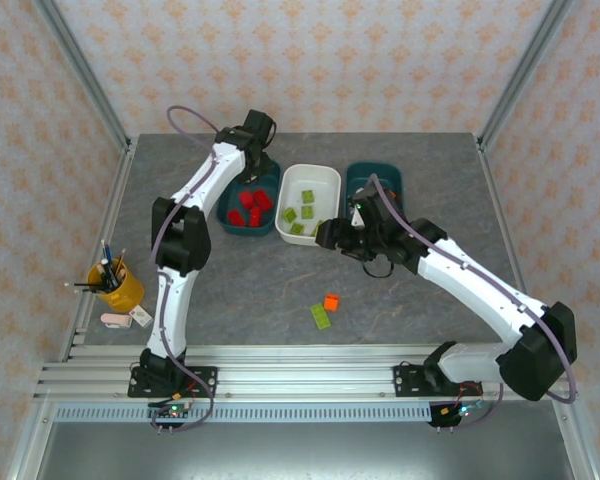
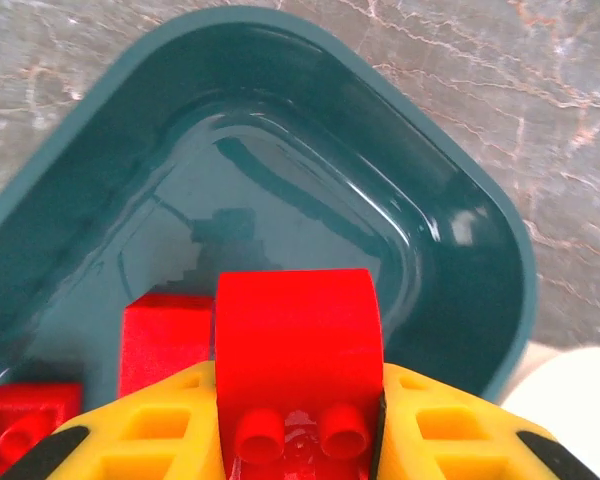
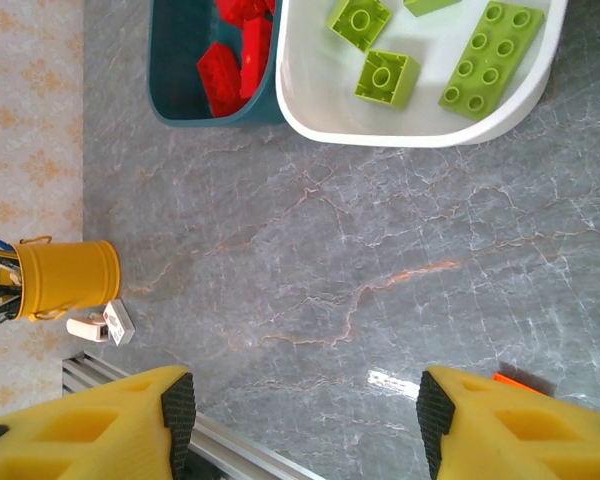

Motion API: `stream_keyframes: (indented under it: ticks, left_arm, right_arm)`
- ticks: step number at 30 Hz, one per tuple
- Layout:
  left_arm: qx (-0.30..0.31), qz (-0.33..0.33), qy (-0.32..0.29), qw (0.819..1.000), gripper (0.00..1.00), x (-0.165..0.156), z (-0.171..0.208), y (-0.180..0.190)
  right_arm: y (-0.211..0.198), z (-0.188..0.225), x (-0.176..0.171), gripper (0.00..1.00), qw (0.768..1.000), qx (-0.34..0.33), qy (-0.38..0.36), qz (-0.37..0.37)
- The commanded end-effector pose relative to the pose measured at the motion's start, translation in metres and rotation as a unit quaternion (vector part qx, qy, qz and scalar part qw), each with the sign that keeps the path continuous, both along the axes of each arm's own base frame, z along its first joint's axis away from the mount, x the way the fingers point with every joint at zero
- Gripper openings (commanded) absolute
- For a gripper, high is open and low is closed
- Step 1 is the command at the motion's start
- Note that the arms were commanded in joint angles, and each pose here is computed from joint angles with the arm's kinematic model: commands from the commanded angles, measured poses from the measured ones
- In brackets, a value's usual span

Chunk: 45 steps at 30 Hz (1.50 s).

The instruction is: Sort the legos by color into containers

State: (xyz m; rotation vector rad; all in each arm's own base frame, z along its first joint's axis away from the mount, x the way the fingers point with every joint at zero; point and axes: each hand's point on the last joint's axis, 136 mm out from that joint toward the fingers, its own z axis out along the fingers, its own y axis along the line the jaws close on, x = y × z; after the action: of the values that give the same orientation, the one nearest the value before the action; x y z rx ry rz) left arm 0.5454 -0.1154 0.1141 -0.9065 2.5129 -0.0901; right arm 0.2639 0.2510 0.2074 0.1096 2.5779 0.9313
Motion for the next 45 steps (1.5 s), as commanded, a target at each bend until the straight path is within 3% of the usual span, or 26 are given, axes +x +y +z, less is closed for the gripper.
stream_keyframes:
  ticks: [1, 7, 14, 22, 26, 33, 40, 45]
  left_arm:
    - [0.01, -0.003, 0.001, 1.0, 0.26, 0.01, 0.001, 0.008]
    - [0.008, 0.003, 0.026, 1.0, 0.27, 0.015, -0.032, 0.015]
    - [0.002, -0.005, 0.04, 0.999, 0.4, 0.011, -0.039, 0.013]
    - [-0.012, -0.01, -0.01, 1.0, 0.64, 0.004, 0.026, 0.008]
    - [-0.019, -0.018, -0.033, 0.999, 0.69, -0.014, 0.068, 0.002]
    - [-0.04, -0.061, -0.069, 0.995, 0.72, -0.095, 0.128, -0.027]
    - [-0.062, -0.085, -0.067, 0.992, 0.73, -0.204, 0.12, -0.043]
    - [-0.048, -0.091, -0.045, 0.994, 0.73, -0.268, 0.099, -0.025]
  right_arm:
    - [0.006, 0.005, 0.008, 0.62, 1.0, 0.002, -0.011, -0.001]
    - [0.005, -0.007, 0.008, 0.62, 1.0, -0.016, 0.003, 0.003]
    - [-0.004, -0.023, 0.0, 0.62, 0.998, -0.053, 0.026, 0.01]
    - [-0.015, -0.046, -0.043, 0.62, 0.98, -0.177, 0.05, 0.072]
    - [-0.016, -0.06, -0.072, 0.61, 0.967, -0.228, 0.054, 0.103]
    - [-0.008, -0.103, -0.113, 0.62, 0.947, -0.28, 0.068, 0.138]
    - [0.008, -0.147, -0.129, 0.62, 0.922, -0.338, 0.087, 0.167]
    - [0.001, -0.147, -0.115, 0.61, 0.921, -0.363, 0.068, 0.122]
